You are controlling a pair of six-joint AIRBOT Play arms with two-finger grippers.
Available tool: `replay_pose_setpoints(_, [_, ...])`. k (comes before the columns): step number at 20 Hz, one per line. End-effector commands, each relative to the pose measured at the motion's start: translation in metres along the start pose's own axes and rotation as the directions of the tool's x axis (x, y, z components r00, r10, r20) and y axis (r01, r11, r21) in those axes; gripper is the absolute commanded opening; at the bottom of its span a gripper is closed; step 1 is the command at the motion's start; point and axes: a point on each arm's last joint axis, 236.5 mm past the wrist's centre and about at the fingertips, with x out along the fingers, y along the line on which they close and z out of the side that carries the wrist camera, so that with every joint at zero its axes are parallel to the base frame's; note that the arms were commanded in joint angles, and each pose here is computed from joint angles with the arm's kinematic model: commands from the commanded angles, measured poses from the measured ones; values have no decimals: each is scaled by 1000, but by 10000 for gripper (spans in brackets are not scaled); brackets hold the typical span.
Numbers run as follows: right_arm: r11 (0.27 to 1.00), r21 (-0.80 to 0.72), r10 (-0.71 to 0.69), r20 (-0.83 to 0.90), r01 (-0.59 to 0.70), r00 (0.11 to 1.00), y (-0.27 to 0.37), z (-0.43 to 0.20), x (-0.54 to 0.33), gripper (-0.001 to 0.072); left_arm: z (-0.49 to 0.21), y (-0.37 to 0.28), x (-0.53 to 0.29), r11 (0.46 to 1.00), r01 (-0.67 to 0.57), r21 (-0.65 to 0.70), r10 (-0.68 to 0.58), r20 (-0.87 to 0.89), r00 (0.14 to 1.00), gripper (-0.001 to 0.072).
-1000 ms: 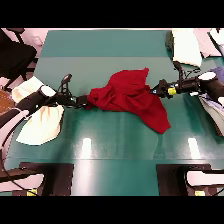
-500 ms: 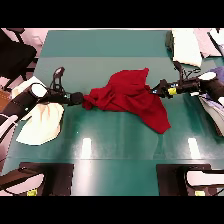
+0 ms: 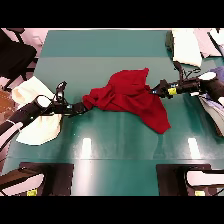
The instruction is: Fold the shirts.
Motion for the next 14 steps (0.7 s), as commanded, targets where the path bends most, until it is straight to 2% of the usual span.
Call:
replay_pose_setpoints(1, [1000, -1, 2, 0, -2, 1000, 1, 0, 0, 15, 16, -1, 1, 1000, 17, -15, -15, 78, 997, 520])
replay_pose_setpoints(2, [1000, -1, 2, -1, -2, 1000, 1, 0, 0, 15, 18, 0, 2, 1000, 12, -11, -11, 88, 996, 513])
replay_pose_setpoints(3, [1000, -1, 2, 0, -2, 1000, 1, 0, 0, 15, 18, 3, 4, 1000, 7, -11, -6, 85, 996, 438])
replay_pose_setpoints(4, [1000, -1, 2, 0, -2, 1000, 1, 0, 0, 15, 15, 5, 9, 1000, 5, -19, -4, 72, 997, 423])
replay_pose_setpoints(7, [1000, -1, 2, 0, -2, 1000, 1, 0, 0, 15, 5, 3, 21, 999, 34, -30, -33, 29, 999, 423])
replay_pose_setpoints(12, [1000, -1, 6, -9, -6, 1000, 2, -2, 0, 15, 14, 1, 21, 998, 45, -36, -43, 65, 997, 422])
replay_pose_setpoints(14, [1000, -1, 6, -8, -6, 1000, 2, -2, 0, 15, 2, -4, 22, 997, 66, -41, -65, 16, 998, 422])
